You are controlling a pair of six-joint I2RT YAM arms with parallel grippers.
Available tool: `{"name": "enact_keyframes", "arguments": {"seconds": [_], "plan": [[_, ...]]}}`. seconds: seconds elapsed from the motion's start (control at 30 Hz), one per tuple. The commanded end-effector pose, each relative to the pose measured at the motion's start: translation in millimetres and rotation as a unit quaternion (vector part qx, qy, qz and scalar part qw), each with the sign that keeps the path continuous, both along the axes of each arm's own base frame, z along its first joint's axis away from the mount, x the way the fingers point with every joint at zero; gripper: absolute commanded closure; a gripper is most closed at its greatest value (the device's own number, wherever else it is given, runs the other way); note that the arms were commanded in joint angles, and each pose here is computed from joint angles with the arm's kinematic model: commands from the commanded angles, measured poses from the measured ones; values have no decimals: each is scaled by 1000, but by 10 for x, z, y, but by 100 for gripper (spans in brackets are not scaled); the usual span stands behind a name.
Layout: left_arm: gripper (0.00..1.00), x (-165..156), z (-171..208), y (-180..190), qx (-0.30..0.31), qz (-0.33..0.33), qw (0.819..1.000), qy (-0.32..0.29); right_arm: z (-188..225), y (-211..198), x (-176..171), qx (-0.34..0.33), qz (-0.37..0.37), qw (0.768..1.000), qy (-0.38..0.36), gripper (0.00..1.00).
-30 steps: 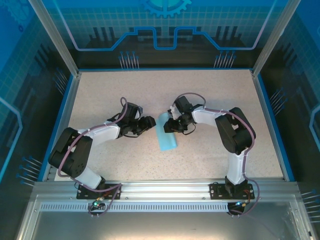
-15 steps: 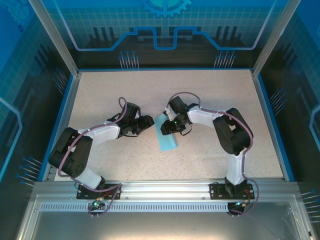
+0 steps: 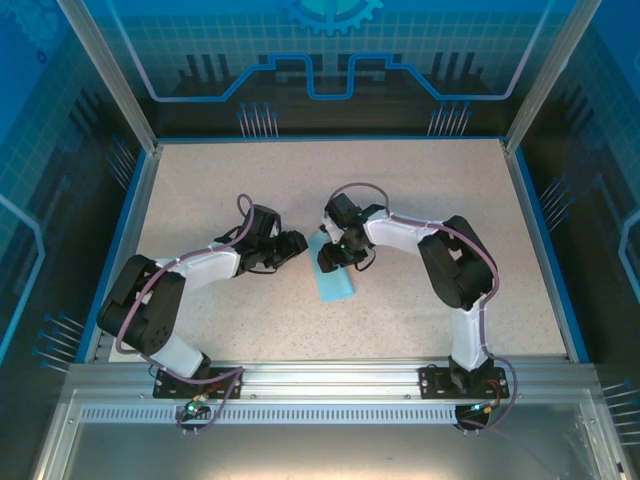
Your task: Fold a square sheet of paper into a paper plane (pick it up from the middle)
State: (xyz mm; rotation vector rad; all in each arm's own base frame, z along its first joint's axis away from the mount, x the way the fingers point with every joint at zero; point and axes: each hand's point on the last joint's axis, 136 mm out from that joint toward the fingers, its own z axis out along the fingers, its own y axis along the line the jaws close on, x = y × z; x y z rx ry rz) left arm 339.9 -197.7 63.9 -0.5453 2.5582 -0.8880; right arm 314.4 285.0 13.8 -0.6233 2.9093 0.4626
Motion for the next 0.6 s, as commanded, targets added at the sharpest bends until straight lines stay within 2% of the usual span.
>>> {"name": "enact_keyframes", "arguments": {"seconds": [0.0, 0.1, 0.33, 0.57], "plan": [[54, 99, 119, -74, -9, -2, 1000, -20, -488, -315, -179, -95, -10, 995, 38, 45], [60, 107, 132, -150, -26, -15, 999, -22, -502, -298, -187, -91, -10, 995, 41, 46], [82, 175, 159, -444, -86, -62, 994, -14, -508, -265, -191, -82, -13, 996, 44, 46], [97, 260, -39, -512, -92, -53, 994, 21, -510, -228, -200, -64, -20, 996, 52, 48]]}}
